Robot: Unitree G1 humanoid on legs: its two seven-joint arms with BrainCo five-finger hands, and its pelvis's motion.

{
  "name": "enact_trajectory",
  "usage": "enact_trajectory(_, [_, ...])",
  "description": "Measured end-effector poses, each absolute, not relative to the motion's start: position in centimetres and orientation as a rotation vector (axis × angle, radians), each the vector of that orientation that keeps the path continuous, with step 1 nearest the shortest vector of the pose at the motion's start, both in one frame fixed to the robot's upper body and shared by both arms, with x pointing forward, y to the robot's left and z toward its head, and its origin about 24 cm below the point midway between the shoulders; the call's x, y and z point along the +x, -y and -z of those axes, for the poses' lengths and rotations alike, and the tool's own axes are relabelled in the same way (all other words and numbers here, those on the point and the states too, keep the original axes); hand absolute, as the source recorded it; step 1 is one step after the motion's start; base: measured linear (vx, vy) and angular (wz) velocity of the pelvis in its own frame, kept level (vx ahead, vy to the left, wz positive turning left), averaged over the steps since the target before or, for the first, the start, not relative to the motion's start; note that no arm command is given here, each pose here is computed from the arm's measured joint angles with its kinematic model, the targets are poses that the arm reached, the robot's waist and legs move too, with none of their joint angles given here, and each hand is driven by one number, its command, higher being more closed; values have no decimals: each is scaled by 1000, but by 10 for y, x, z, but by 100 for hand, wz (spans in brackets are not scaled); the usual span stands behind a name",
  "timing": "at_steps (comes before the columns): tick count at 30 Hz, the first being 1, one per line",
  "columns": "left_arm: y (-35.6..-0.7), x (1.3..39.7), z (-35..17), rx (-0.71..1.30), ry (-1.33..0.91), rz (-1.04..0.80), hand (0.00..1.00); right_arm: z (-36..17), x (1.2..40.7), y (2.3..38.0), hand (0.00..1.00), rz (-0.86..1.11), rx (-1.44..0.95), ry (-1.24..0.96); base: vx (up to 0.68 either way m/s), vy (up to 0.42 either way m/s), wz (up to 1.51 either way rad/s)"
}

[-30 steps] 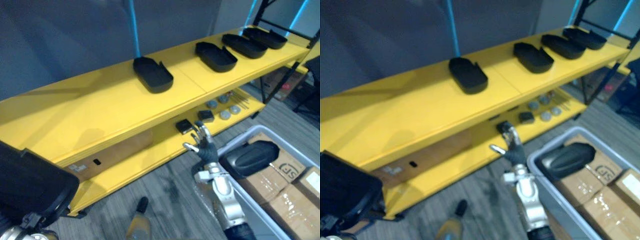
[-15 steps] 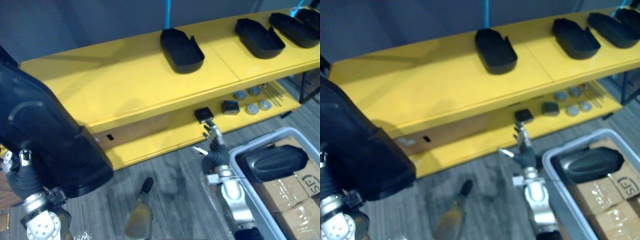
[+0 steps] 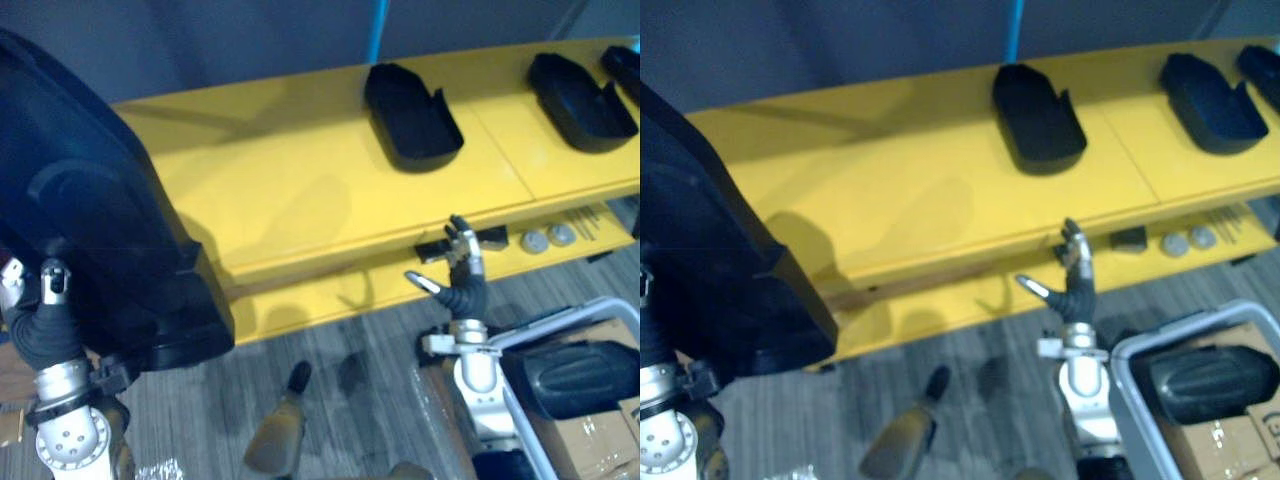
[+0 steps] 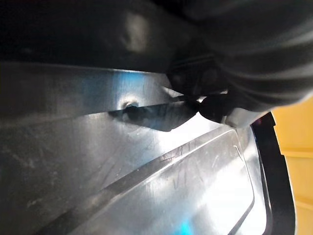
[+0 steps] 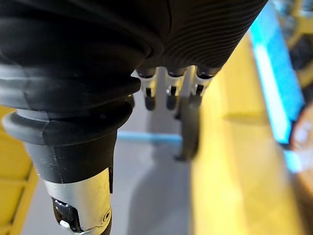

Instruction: Walk over and take plastic housings, then place them on the shelf

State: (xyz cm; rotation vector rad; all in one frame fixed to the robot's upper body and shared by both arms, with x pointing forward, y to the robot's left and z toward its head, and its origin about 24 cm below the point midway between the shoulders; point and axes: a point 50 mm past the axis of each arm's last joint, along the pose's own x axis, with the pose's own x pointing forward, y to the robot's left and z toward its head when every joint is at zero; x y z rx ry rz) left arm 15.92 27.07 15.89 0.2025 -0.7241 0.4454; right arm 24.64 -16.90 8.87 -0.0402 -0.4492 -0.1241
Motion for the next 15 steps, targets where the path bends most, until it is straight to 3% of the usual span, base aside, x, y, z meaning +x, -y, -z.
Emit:
enact_trajectory(7, [-263, 174, -165, 167, 758, -432, 100, -99, 244, 192, 0, 148, -38, 493, -5, 7, 41])
enact_trajectory(15, [-242, 171, -142, 35, 649, -443, 100, -119, 248, 202, 0, 87, -58, 564, 143, -285, 39])
